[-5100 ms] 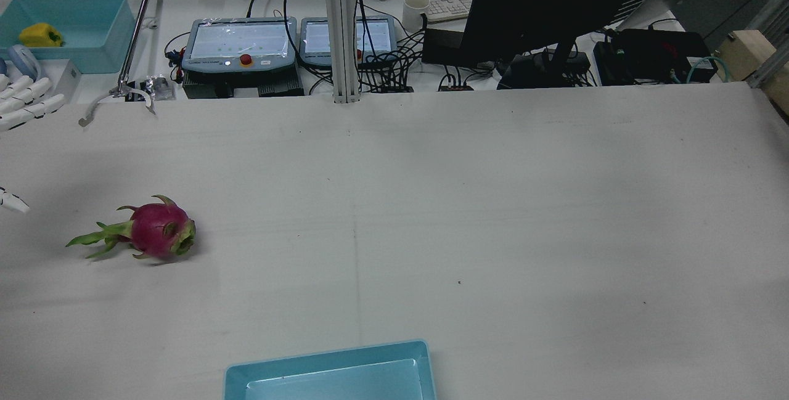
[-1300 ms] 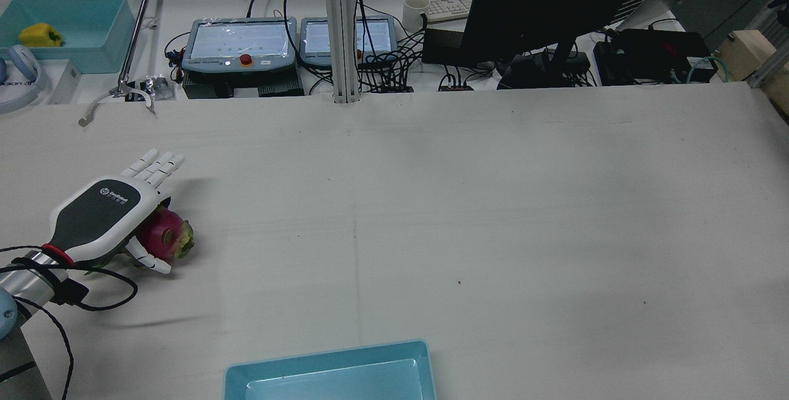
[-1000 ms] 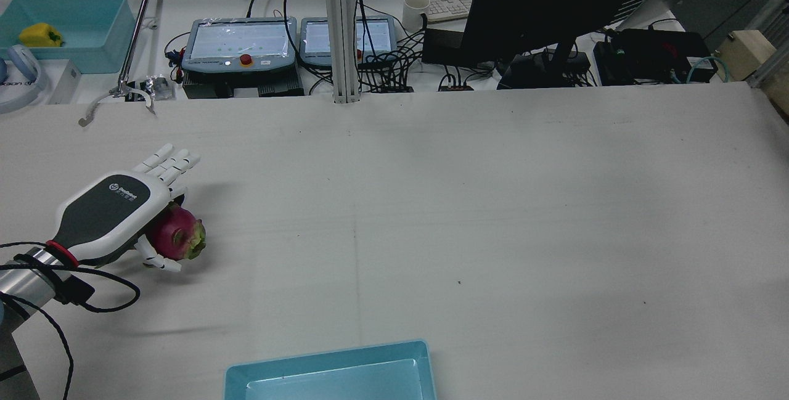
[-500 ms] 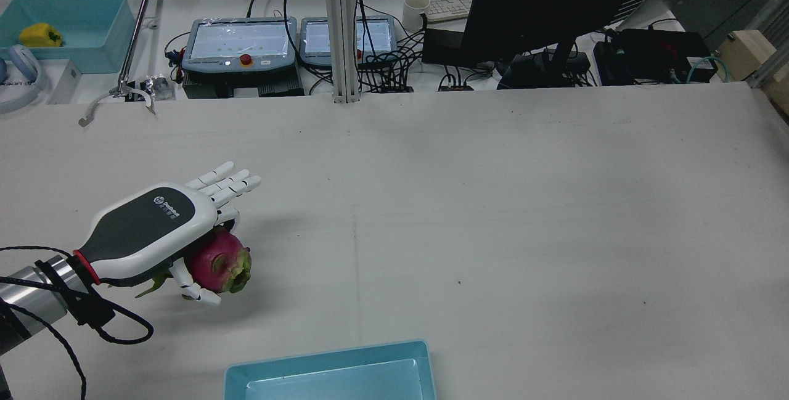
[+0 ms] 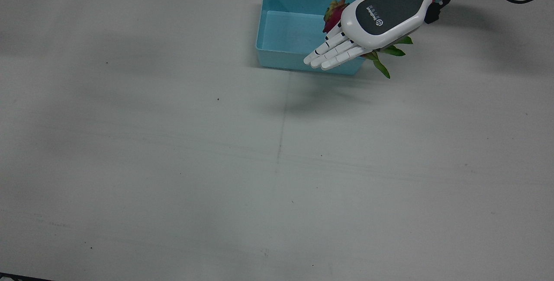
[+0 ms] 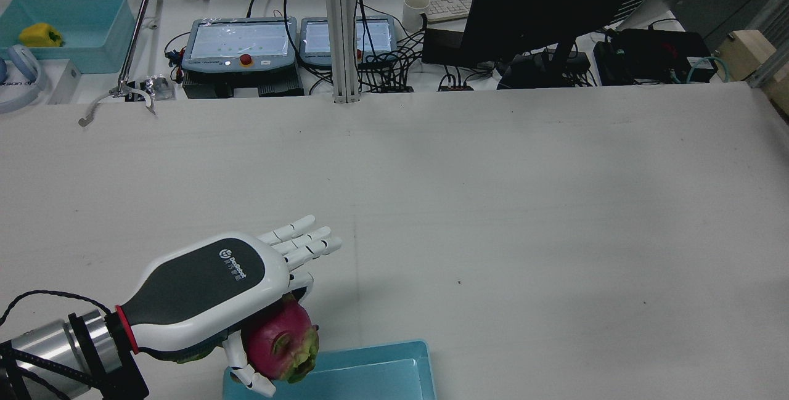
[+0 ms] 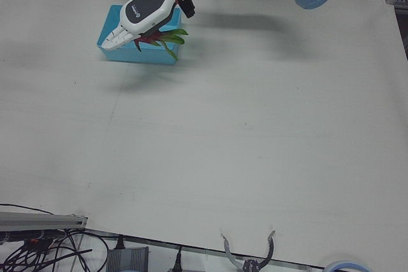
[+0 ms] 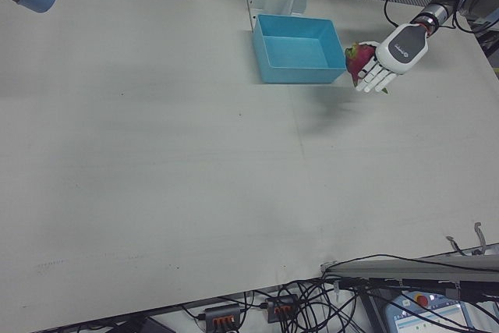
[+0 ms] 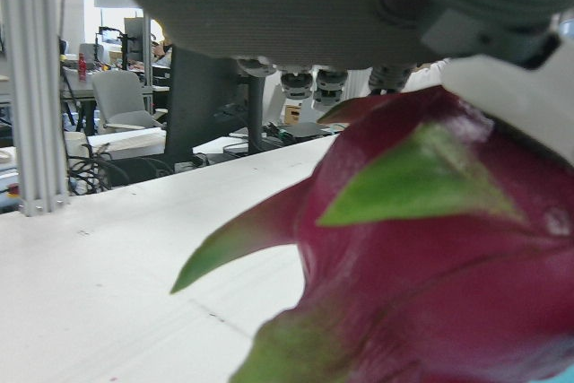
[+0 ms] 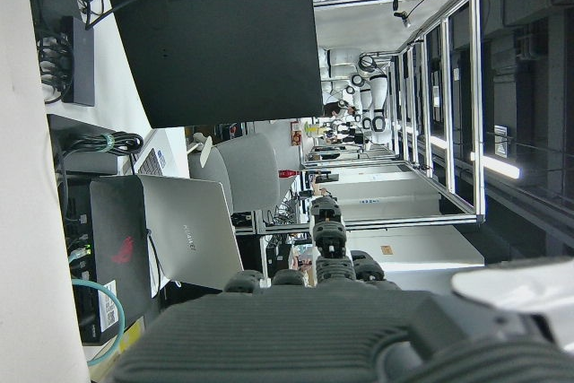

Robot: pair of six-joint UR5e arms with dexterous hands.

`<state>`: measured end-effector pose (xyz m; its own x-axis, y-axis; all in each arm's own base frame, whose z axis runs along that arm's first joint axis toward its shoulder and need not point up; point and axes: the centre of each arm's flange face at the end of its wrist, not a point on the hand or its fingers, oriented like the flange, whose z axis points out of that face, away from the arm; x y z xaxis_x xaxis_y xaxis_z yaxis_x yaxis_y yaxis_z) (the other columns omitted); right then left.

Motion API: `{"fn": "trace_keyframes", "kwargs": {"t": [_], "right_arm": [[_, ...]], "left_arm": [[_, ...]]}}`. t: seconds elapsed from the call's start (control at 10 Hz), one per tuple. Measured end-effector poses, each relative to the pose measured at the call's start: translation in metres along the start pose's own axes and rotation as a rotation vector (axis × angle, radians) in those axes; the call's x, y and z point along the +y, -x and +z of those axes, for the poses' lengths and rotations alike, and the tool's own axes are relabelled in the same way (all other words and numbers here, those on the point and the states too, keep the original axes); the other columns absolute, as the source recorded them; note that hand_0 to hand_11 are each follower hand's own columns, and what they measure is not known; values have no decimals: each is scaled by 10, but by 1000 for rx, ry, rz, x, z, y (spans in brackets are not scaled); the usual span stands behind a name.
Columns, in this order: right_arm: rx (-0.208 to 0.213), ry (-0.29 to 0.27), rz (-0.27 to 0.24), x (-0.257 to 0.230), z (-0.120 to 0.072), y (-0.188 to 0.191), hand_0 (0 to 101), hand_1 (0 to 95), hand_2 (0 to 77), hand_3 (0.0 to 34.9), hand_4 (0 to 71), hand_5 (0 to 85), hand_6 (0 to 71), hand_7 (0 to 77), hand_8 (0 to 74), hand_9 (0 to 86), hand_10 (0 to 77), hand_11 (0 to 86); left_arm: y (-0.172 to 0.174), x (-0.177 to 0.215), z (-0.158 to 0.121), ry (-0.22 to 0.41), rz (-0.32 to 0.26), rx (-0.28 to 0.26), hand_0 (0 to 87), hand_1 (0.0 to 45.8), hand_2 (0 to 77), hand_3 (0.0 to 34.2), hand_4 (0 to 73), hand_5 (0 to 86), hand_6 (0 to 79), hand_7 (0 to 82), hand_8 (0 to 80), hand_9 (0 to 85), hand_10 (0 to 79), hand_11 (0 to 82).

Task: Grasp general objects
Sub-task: 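Carry the dragon fruit with the left hand over the blue tray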

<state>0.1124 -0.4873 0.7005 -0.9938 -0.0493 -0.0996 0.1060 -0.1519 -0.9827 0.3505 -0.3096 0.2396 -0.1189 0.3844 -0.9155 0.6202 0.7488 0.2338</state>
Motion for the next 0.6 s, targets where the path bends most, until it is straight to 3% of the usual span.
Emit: {"fn": "trace_keyframes", "kwargs": {"t": [0.3,0.6], "right_arm": [[0,0,0,0,0,0,0,49,16,0,0,0,0,0,0,5,0,5],[0,0,0,0,0,0,0,49,16,0,0,0,0,0,0,5,0,5]], "left_arm": [[-33,33,8,80,-29,20,450,0,245,0,207,556,38,131,104,5,5,11],[-36,42,8,109,-31,1,451,0,245,0,207,556,44,136,54,5,5,11]]}}
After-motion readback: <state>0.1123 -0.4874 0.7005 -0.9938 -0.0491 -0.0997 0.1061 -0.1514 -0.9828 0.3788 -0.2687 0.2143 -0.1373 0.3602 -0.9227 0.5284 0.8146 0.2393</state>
